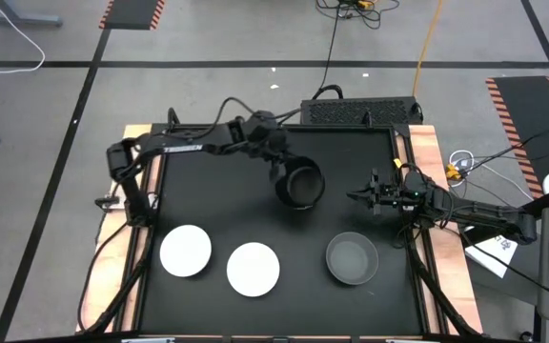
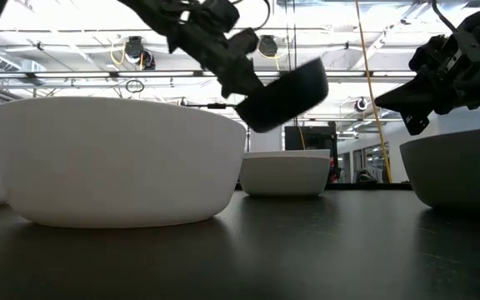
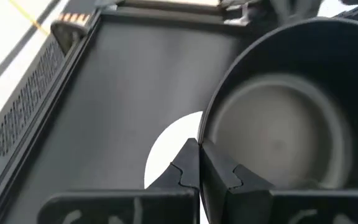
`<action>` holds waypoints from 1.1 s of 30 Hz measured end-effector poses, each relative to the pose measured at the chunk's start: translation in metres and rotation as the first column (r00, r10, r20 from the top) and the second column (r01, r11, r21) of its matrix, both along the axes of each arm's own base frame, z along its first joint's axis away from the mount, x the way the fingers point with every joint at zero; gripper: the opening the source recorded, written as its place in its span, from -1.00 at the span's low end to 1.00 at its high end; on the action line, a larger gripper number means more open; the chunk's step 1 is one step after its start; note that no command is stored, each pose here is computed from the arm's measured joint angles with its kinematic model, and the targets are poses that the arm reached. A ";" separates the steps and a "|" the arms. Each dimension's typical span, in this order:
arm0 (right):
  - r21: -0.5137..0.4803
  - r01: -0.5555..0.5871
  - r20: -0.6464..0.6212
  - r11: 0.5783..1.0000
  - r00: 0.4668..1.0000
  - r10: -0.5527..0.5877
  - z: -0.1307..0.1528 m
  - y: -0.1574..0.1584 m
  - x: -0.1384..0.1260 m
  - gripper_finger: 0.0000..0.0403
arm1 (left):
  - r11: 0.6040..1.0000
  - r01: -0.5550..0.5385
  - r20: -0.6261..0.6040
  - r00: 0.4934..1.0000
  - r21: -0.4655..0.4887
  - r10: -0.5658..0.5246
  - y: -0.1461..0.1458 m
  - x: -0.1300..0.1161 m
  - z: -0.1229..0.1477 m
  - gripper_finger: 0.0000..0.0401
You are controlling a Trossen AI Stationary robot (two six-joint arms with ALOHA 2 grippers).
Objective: Nest bowls inside each other
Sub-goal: Stack the black bowl on the white bowl
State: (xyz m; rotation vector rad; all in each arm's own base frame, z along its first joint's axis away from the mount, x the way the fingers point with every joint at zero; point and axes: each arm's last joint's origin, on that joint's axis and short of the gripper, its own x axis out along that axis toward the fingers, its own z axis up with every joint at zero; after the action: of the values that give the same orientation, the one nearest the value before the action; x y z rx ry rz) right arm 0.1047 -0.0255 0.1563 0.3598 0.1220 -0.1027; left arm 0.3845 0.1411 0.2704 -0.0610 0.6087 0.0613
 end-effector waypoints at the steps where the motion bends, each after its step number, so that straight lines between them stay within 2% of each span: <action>1: 0.000 0.000 0.000 1.000 1.000 0.000 0.000 0.000 0.000 -1.00 | 1.000 -0.004 -0.015 1.000 -0.001 0.004 0.004 0.003 -0.001 -1.00; 7: 0.000 0.000 0.000 1.000 1.000 0.000 0.000 0.000 0.000 -1.00 | 0.998 -0.047 -0.136 0.990 -0.045 0.040 0.026 0.011 -0.013 -1.00; 16: -0.020 -0.003 -0.002 1.000 1.000 0.003 0.000 0.000 0.000 -1.00 | 0.993 -0.079 -0.275 0.960 -0.085 0.053 0.035 0.017 -0.030 -1.00; 26: -0.004 0.000 0.009 1.000 1.000 0.000 0.001 0.000 0.000 -1.00 | 0.989 -0.086 -0.341 0.939 -0.117 0.041 0.024 0.019 -0.037 -1.00; 30: 0.000 0.000 0.011 1.000 1.000 0.000 0.001 0.000 0.000 -1.00 | 0.988 -0.082 -0.392 0.920 -0.131 0.024 0.017 0.018 -0.042 -1.00; 33: 0.000 0.000 0.012 1.000 1.000 0.000 0.001 0.000 0.000 -1.00 | 0.988 -0.110 -0.444 0.894 -0.108 0.051 0.013 0.017 -0.047 -1.00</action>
State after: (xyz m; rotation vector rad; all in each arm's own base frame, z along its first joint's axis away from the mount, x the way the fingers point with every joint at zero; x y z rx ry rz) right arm 0.1049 -0.0256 0.1574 0.3606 0.1105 -0.1009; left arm 0.4016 0.1537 0.2236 -0.2042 1.0663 0.1176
